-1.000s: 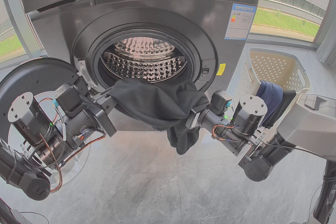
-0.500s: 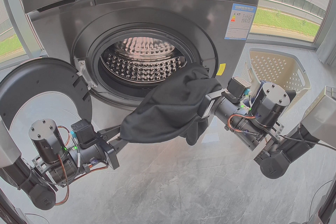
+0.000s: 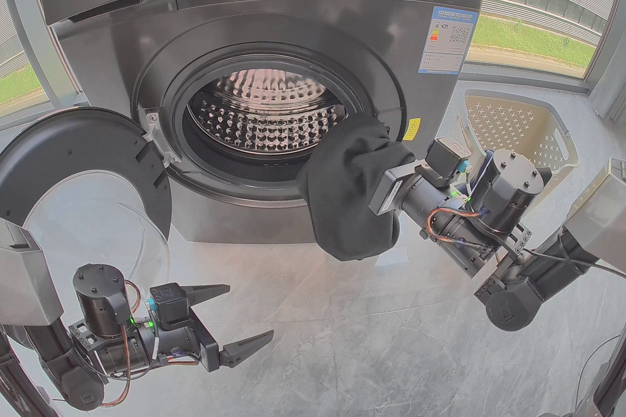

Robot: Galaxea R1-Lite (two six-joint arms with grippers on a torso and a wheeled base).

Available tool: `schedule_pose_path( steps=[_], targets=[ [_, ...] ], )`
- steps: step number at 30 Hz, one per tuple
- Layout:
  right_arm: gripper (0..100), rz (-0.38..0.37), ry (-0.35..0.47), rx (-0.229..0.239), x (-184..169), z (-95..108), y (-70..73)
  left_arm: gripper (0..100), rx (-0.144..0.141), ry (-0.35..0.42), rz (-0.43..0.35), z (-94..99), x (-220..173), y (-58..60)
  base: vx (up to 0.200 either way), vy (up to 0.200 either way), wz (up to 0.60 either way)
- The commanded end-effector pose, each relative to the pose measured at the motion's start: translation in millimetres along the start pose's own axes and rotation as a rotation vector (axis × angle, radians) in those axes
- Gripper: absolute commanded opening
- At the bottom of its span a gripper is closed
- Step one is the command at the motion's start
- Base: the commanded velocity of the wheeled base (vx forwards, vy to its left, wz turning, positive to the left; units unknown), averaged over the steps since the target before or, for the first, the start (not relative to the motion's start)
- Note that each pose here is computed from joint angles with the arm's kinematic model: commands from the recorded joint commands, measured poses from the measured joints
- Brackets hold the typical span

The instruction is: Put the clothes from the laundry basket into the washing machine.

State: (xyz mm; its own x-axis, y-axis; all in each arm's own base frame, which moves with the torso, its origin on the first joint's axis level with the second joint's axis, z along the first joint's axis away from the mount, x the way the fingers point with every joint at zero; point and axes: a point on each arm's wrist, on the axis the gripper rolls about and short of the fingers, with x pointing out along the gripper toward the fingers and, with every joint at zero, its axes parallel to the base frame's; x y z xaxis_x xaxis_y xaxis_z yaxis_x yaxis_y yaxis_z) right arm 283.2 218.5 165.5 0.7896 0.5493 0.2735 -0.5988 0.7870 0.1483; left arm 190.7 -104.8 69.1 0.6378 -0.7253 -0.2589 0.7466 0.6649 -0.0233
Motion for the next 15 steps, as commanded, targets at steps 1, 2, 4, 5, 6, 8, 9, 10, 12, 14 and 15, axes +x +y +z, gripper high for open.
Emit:
schedule_pose_path(
  steps=[1, 2, 4, 5, 6, 8, 9, 10, 12, 14, 15],
  targets=[
    [0, 0.013, 0.020, 0.004, -3, -5, 5.4, 100, -0.009, 0.028, -0.010, -6.1, 8, 0.6, 0.000, 0.000, 0.00],
    [0, 0.025, 0.026, 0.009, -4, -7, 10.1, 100, 0.002, 0.011, -0.011, -2.9, 11, 1.3, 0.000, 0.000, 0.00],
    [0, 0.047, 0.032, 0.015, -5, -8, 18.1, 100, 0.006, -0.035, -0.023, 6.5, 17, -0.4, 0.000, 0.000, 0.00],
    [0, 0.050, 0.032, 0.016, -5, -8, 19.2, 100, 0.007, -0.042, -0.028, 8.1, 18, -1.4, 0.000, 0.000, 0.00],
    [0, 0.052, 0.031, 0.018, -5, -8, 19.8, 100, 0.015, -0.083, -0.042, 16.8, 25, -4.2, 0.000, 0.000, 0.00],
    [0, 0.052, 0.031, 0.017, -5, -8, 19.8, 100, 0.006, -0.136, -0.046, 27.9, 37, -2.3, 0.000, 0.000, 0.00],
    [0, 0.052, 0.031, 0.017, -5, -8, 19.8, 100, 0.006, -0.136, -0.046, 27.9, 37, -2.3, 0.000, 0.000, 0.00],
    [0, 0.054, 0.035, 0.017, -5, -9, 20.8, 100, 0.009, -0.184, -0.040, 38.3, 51, -3.1, 0.000, 0.000, 0.00],
    [0, 0.062, 0.034, 0.019, -4, -11, 23.5, 100, 0.016, -0.211, -0.052, 43.8, 63, -8.2, 0.000, 0.000, 0.00],
    [0, 0.063, 0.036, 0.020, -2, -13, 24.1, 100, 0.018, -0.223, -0.064, 45.8, 71, -11.1, 0.000, 0.000, 0.00],
    [0, 0.067, 0.037, 0.021, -1, -13, 25.7, 100, 0.021, -0.227, -0.078, 46.4, 76, -14.6, 0.000, 0.000, 0.00]
  ],
)
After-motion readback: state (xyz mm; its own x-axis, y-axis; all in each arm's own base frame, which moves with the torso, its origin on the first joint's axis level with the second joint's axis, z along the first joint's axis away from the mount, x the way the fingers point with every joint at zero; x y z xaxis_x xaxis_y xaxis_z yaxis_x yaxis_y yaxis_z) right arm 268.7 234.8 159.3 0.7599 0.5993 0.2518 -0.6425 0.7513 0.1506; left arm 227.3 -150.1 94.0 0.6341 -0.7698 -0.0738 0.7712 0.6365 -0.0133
